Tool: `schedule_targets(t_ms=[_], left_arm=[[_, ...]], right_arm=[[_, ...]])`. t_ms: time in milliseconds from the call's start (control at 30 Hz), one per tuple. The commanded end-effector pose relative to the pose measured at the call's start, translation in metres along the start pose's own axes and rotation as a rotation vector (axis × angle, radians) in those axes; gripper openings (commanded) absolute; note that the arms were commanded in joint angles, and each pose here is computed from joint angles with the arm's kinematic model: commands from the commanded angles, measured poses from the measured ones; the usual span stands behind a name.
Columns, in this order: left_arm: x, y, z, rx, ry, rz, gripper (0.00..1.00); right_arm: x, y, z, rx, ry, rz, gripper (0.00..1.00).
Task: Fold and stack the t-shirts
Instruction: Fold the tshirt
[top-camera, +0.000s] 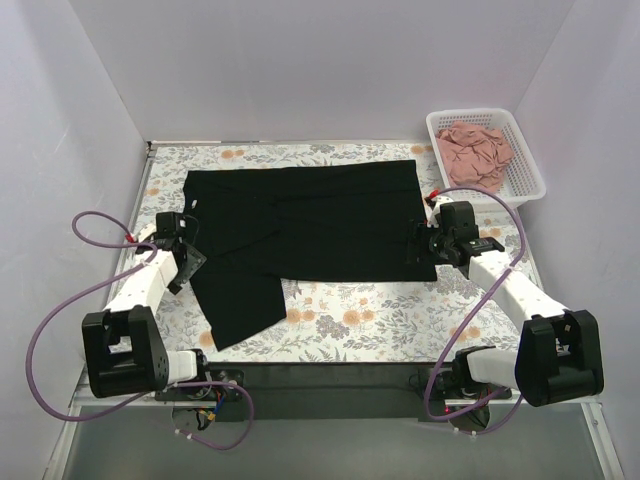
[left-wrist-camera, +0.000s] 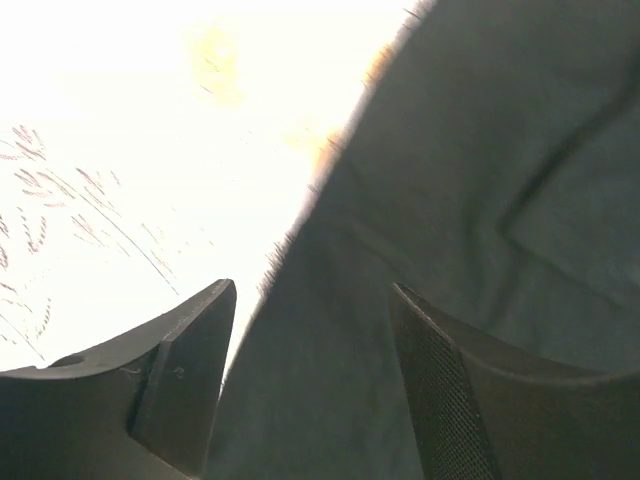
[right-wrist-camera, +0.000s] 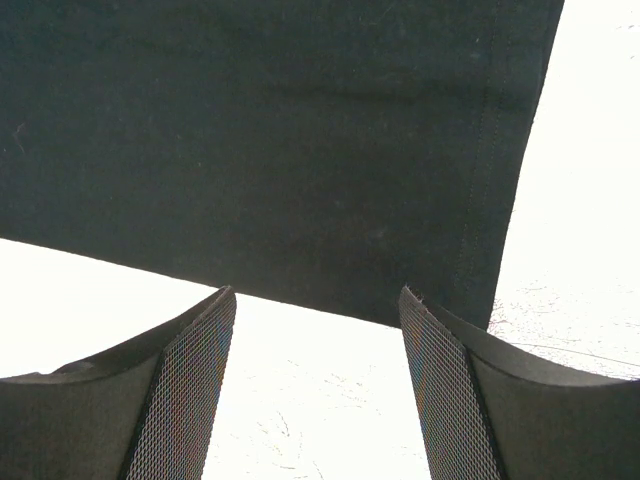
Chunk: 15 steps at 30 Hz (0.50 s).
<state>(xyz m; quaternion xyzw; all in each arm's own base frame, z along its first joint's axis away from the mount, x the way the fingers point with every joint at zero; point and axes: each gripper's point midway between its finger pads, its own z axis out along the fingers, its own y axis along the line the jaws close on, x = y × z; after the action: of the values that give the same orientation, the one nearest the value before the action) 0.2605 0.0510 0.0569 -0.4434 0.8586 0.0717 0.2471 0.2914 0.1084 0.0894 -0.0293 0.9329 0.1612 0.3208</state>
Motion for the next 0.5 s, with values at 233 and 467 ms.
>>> schedule_targets(t_ms=[233,467], left_arm=[[-0.021,-0.016,0.026,0.038,-0.016,-0.019,0.56],[-0.021,-0.009,0.045,-0.033,0.022,-0.008,0.51]], right_arm=[[0.002,0.005,0.004,-0.038,-0.015,-0.017,0.73],[0.004,0.004,0.006,-0.038,-0.007,-0.015,0.73]])
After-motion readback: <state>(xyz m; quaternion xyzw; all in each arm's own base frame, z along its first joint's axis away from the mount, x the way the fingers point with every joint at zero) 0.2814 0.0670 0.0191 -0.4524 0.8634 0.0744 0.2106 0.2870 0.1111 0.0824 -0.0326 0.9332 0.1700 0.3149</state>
